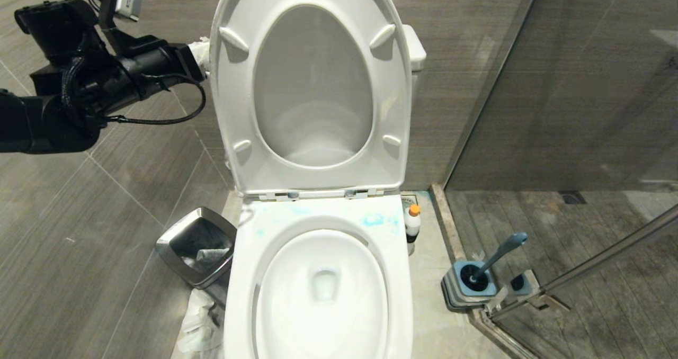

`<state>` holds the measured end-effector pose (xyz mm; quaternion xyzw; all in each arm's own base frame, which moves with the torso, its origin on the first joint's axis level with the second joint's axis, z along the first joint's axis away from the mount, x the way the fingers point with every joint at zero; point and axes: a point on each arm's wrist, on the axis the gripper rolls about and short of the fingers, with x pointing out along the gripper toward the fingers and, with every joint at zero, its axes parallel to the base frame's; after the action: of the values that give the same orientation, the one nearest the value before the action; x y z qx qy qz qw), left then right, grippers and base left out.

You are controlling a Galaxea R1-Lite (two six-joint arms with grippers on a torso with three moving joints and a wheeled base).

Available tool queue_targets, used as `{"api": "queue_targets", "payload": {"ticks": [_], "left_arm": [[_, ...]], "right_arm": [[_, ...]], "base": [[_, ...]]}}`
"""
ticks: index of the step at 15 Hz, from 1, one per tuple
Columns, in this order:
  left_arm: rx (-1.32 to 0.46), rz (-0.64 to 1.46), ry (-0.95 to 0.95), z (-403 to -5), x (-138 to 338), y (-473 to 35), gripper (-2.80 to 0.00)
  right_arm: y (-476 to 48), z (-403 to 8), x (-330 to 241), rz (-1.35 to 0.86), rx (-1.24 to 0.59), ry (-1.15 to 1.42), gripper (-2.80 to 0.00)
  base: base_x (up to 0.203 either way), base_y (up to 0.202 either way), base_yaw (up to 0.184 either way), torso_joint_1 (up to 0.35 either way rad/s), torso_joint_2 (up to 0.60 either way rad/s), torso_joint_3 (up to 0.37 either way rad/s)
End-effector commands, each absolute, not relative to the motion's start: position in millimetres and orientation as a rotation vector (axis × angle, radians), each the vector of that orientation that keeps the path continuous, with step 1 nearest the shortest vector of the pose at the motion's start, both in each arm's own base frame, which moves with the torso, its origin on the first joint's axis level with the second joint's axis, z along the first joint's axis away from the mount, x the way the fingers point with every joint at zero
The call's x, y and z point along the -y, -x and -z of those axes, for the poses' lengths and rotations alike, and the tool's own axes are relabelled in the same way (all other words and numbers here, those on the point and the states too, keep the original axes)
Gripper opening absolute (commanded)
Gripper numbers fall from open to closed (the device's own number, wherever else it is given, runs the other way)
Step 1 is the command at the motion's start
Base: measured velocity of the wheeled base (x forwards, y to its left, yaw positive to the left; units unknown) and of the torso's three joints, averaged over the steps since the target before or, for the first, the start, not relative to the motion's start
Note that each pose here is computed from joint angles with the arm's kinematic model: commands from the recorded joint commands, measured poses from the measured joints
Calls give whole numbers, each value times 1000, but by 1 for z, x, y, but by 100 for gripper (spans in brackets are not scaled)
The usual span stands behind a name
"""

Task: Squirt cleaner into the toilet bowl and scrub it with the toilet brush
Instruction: Close the toilet lid

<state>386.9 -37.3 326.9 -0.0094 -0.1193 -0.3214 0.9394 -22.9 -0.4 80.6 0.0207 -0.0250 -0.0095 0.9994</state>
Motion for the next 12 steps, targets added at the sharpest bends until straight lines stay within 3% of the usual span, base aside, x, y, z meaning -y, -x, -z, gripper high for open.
{"api": "queue_targets", "payload": {"ticks": [1, 7, 12], "left_arm": [[230, 675, 21, -322, 37, -375, -280], [231, 681, 51, -331, 33, -339, -280], [160, 681, 80, -317, 31, -306, -280]], "right_arm": [[21, -75, 0, 19, 30, -42, -280], [21, -75, 0, 19, 30, -42, -280], [21, -75, 0, 19, 30, -42, -280]], "base": [[0, 0, 0, 0, 0, 0], [0, 0, 0, 0, 0, 0], [0, 0, 0, 0, 0, 0]]}}
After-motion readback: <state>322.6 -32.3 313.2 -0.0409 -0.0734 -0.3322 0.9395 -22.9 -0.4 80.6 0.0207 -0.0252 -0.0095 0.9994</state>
